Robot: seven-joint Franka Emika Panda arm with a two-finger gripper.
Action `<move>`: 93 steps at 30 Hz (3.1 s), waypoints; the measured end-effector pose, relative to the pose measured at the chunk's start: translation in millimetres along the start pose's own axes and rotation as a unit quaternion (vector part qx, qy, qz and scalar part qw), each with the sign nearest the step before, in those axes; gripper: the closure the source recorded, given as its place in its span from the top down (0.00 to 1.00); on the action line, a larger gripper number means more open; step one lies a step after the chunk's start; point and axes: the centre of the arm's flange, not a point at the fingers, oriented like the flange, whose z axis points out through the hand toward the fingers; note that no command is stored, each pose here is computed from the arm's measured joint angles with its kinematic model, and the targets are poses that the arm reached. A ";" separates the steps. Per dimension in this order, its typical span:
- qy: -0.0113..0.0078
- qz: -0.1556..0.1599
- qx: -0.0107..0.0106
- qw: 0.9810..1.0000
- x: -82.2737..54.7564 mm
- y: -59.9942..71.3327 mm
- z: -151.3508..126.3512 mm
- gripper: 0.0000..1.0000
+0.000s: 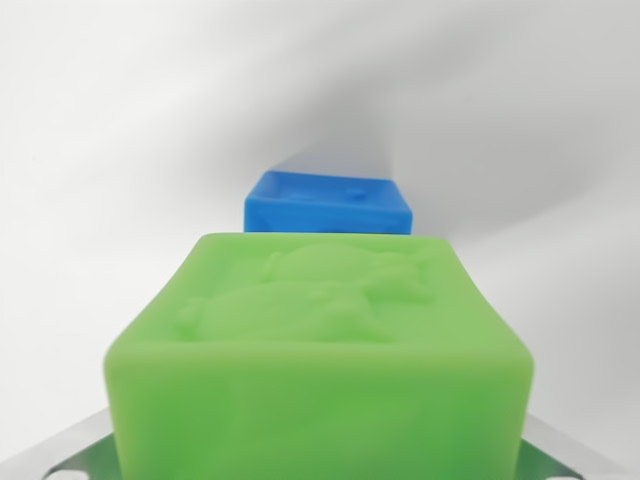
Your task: Stack cube
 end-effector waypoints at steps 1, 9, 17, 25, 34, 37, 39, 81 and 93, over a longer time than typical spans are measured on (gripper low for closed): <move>0.000 0.000 0.000 1.000 0.0 0.0 1.2 0.00; 0.000 0.000 0.000 1.000 0.3 0.8 19.2 0.00; 0.000 0.001 0.000 1.000 0.5 0.9 31.2 0.00; 0.000 0.001 0.000 1.000 0.4 0.9 40.2 0.00; 0.000 0.001 0.000 1.000 0.5 0.8 43.4 1.00; 0.000 0.001 0.000 1.000 0.5 0.7 43.4 1.00; 0.000 0.001 0.000 1.000 0.5 0.7 43.4 1.00; 0.001 0.001 0.003 1.000 0.7 -0.3 25.7 1.00; 0.001 0.001 0.003 1.000 0.6 -0.5 -8.3 1.00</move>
